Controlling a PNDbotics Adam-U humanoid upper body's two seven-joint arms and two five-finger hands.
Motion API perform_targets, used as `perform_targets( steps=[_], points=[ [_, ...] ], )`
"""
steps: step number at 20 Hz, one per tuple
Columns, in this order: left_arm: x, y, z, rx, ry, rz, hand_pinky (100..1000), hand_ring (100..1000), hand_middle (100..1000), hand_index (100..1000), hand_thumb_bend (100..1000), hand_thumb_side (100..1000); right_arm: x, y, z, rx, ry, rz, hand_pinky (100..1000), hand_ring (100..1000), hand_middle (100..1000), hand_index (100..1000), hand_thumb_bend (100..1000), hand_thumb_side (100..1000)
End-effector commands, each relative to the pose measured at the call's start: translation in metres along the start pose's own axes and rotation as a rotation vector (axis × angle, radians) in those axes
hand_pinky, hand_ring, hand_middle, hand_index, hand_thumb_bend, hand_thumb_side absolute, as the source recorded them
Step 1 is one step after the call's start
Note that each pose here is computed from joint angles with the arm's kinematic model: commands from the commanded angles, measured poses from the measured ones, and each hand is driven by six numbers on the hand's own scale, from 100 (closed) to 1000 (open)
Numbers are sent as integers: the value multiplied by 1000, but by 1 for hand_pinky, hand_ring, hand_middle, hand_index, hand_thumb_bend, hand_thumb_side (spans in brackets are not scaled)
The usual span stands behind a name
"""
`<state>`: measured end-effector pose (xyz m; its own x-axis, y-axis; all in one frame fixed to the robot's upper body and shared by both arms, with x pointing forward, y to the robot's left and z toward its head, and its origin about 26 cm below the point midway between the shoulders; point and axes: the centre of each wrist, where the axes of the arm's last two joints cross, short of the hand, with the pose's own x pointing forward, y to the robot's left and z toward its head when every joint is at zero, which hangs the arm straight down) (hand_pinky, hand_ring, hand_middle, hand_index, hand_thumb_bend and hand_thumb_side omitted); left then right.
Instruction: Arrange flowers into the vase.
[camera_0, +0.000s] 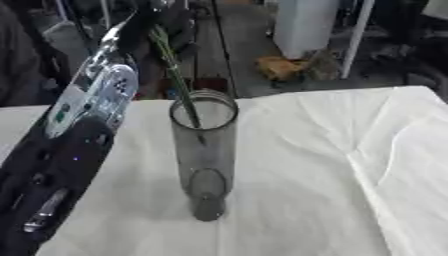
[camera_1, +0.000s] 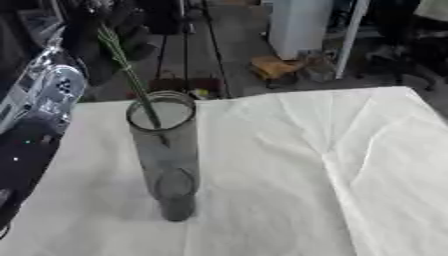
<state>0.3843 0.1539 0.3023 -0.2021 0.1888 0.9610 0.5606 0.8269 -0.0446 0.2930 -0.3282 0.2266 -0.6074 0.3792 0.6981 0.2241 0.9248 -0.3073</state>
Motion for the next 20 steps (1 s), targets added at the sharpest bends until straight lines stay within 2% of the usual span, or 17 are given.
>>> perform_targets(
  steps=[1,5,8,10,12,13,14,15,20],
  points=[
    [9,-1,2,-8,12,-83,100,100,100,100,1000,495,5,-4,-5,0,-23,10,671,718,730,838,100,694],
    [4,-3,4,-8,58,-185,100,100,100,100,1000,544,5,-4,-5,1,-23,10,671,718,730,838,100,694],
    [2,-4,6,5,60,-272,100,100,100,100,1000,569,5,-4,-5,0,-23,10,671,718,729,838,100,694],
    [2,-5,8,11,46,-314,166,100,100,107,1000,590,5,-4,-5,0,-23,10,671,718,729,839,100,694],
    [3,-7,9,13,18,-334,235,178,120,123,1000,605,5,-4,-5,1,-23,9,672,718,729,839,100,694],
    [3,-8,10,15,1,-337,243,188,128,124,1000,607,5,-4,-5,1,-23,9,672,718,729,839,100,694],
    [3,-9,11,15,-19,-339,307,254,189,131,1000,619,5,-4,-5,0,-23,9,672,718,729,839,100,694],
    [3,-9,11,19,-36,-343,333,293,227,136,1000,624,5,-4,-5,0,-23,9,672,718,729,839,100,694],
    [2,-8,12,71,-78,-397,392,387,340,200,1000,622,5,-4,-5,-1,-22,8,672,718,729,839,100,695]
  ],
)
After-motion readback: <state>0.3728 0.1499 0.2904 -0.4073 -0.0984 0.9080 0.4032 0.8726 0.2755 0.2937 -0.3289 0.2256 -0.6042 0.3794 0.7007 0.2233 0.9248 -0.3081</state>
